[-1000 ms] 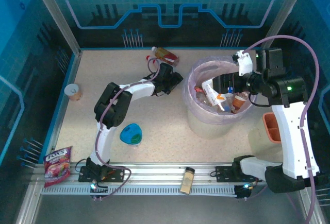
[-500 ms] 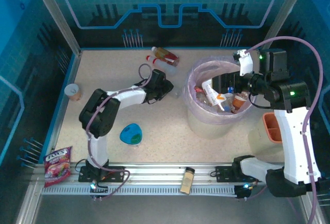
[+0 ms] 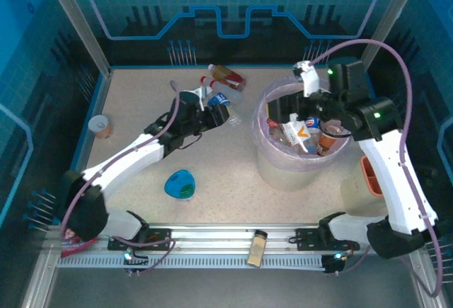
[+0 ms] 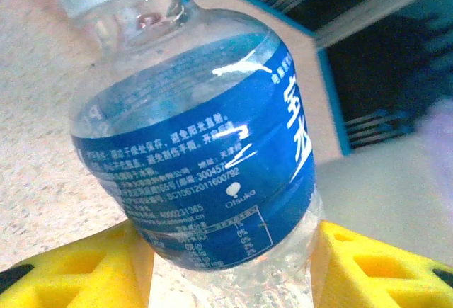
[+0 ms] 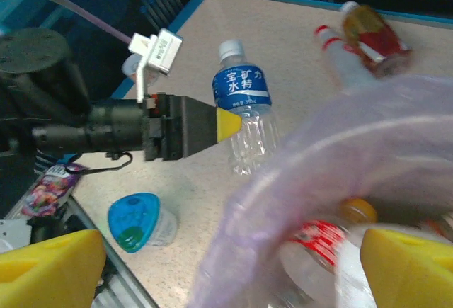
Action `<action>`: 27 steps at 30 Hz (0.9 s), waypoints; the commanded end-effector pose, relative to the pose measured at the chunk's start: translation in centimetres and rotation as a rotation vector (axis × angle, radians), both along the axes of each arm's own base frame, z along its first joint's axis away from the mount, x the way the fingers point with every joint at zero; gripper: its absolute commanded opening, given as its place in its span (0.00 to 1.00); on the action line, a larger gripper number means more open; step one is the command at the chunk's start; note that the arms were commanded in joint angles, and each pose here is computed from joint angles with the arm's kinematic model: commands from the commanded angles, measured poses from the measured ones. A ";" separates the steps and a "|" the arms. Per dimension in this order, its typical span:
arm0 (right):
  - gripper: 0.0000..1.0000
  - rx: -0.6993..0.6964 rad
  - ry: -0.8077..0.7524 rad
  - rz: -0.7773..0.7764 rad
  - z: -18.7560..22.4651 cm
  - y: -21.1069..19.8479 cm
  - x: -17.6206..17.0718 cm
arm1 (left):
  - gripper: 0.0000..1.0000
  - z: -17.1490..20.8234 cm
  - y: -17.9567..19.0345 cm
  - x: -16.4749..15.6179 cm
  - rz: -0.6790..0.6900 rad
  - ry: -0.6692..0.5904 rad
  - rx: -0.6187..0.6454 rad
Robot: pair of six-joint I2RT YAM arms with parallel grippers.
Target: Put the plastic bottles in the bin
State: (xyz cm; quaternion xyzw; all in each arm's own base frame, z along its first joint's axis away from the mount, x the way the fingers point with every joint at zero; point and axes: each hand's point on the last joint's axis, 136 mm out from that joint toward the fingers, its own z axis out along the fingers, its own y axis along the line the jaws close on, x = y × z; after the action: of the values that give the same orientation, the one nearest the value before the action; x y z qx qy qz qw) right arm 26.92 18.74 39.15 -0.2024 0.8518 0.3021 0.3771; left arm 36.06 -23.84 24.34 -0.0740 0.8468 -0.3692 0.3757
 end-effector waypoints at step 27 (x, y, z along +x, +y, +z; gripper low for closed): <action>0.71 0.153 0.195 0.202 -2.7 13.8 4.4 | 0.50 10.4 -2.2 -6.5 -0.336 -0.363 -0.194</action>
State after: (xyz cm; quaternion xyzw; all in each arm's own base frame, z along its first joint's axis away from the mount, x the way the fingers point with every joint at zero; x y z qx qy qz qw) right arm 31.70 31.01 35.86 -0.2157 0.8505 0.3898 0.2797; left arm 29.77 -25.50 33.22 0.0825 0.7467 -0.4950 0.4366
